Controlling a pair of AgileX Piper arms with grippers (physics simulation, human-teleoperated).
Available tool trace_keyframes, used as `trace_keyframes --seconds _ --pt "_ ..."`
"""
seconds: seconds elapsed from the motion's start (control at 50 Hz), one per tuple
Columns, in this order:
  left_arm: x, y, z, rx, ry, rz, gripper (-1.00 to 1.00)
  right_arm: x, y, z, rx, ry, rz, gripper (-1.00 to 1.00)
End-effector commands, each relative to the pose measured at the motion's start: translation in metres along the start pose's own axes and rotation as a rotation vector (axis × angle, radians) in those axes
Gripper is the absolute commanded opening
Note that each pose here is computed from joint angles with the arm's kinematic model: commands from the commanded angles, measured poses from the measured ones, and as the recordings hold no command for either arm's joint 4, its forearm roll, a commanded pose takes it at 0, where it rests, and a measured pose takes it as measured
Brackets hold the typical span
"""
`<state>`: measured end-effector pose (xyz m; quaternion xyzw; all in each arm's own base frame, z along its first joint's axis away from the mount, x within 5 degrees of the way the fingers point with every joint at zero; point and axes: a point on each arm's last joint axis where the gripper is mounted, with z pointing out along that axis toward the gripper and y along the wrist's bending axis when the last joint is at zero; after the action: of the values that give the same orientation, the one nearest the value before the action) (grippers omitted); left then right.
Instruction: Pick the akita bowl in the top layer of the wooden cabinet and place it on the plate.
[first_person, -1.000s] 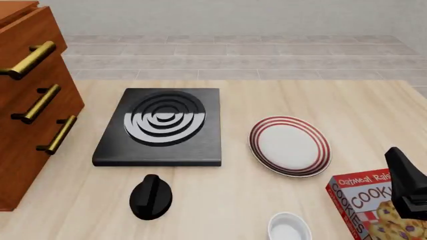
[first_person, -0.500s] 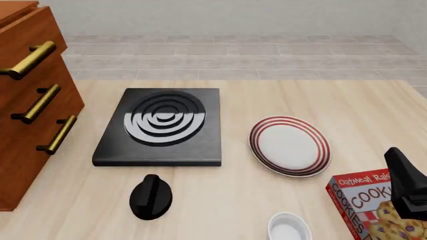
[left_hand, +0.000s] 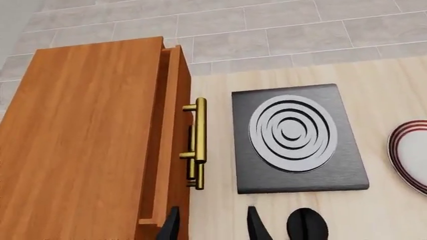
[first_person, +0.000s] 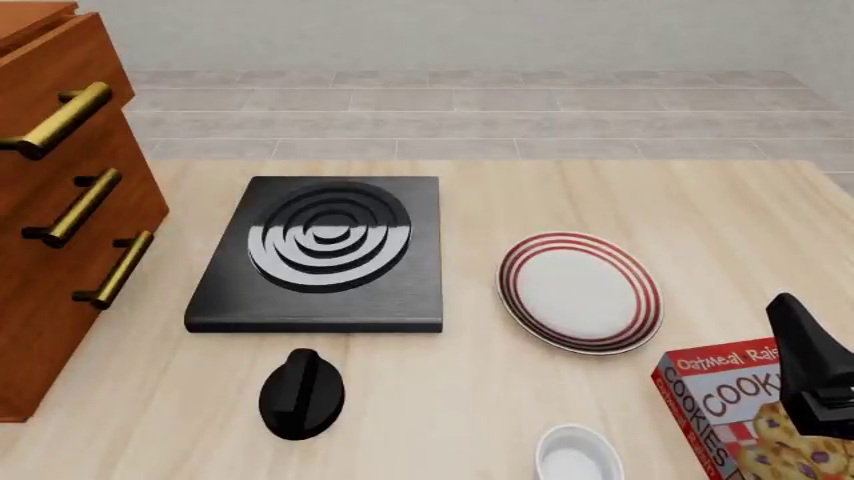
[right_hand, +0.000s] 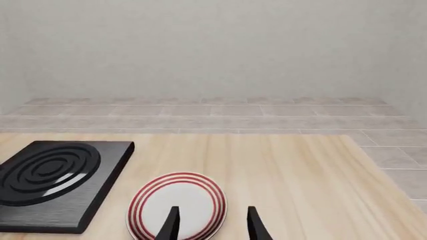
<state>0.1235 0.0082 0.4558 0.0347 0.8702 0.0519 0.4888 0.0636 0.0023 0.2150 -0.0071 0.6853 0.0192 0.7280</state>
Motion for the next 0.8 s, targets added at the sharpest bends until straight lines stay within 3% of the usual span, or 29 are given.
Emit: trace_keyframes --seconds 0.02,0.3,0.64,0.8 --pt "-0.004 0.003 0.004 -0.012 0.040 -0.008 1.00 0.000 0.000 0.000 0.004 0.001 0.001 1.00" --pt "-0.010 0.011 0.007 -0.046 0.066 0.045 1.00 0.000 0.000 -0.001 0.005 -0.001 0.009 1.00" --pt "-0.014 0.023 0.025 -0.090 0.107 0.023 1.00 0.000 0.000 -0.002 0.004 -0.002 0.016 1.00" --pt "-0.007 0.029 0.042 -0.109 0.142 0.014 1.00 0.000 0.000 -0.001 0.003 -0.001 0.015 1.00"
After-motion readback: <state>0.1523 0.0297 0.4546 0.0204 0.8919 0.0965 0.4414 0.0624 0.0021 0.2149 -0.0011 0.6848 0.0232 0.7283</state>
